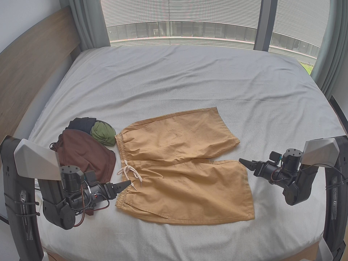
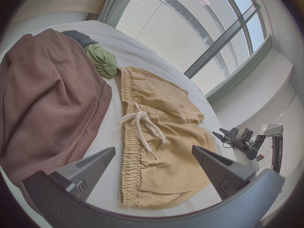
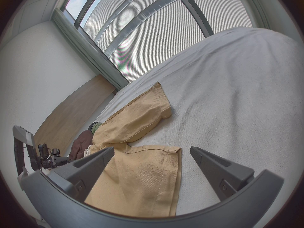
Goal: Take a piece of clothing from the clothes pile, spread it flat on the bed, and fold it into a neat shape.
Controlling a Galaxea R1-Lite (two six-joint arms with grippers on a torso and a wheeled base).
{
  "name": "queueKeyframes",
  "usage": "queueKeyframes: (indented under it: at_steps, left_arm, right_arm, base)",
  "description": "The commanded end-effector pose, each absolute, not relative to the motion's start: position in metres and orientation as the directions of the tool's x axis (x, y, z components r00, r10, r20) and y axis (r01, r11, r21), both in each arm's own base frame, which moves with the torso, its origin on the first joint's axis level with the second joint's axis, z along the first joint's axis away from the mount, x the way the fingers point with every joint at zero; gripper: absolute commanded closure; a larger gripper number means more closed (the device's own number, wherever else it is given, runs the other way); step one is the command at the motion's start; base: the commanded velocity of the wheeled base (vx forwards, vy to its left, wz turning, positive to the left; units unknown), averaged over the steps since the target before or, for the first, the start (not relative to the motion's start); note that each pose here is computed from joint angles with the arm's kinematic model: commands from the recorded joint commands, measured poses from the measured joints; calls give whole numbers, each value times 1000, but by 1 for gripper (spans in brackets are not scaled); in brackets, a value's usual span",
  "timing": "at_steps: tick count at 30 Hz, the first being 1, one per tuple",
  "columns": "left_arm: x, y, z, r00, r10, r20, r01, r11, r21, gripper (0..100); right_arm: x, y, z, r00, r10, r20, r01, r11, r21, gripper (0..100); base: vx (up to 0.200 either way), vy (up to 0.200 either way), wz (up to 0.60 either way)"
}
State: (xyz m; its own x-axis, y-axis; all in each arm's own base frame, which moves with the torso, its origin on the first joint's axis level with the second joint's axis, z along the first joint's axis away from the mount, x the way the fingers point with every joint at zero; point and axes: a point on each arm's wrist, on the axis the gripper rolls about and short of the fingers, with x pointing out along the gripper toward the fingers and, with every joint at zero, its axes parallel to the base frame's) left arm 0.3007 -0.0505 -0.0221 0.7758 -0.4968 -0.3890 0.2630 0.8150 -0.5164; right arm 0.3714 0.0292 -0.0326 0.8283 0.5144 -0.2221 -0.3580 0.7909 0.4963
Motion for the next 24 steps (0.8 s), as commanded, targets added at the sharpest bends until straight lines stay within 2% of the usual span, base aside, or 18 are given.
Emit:
queueKeyframes:
  at_steps: [1, 14, 24]
  left_arm:
    - [301, -51, -25, 772, -498, -396, 260, 815, -518, 0]
    - [300, -52, -26, 768, -501, -398, 262, 813, -519, 0]
    - [300, -52, -27, 767, -501, -401, 260, 814, -520, 0]
  right_arm:
    - [375, 35, -46, 820, 523, -234, -353, 783, 512, 0]
    - [388, 44, -68, 836, 493, -242, -327, 801, 501, 0]
    - [395, 52, -68, 836, 503, -219, -334, 782, 526, 0]
  base:
    - [0, 0, 0]
    - [0, 0, 0]
    - [0, 0, 0]
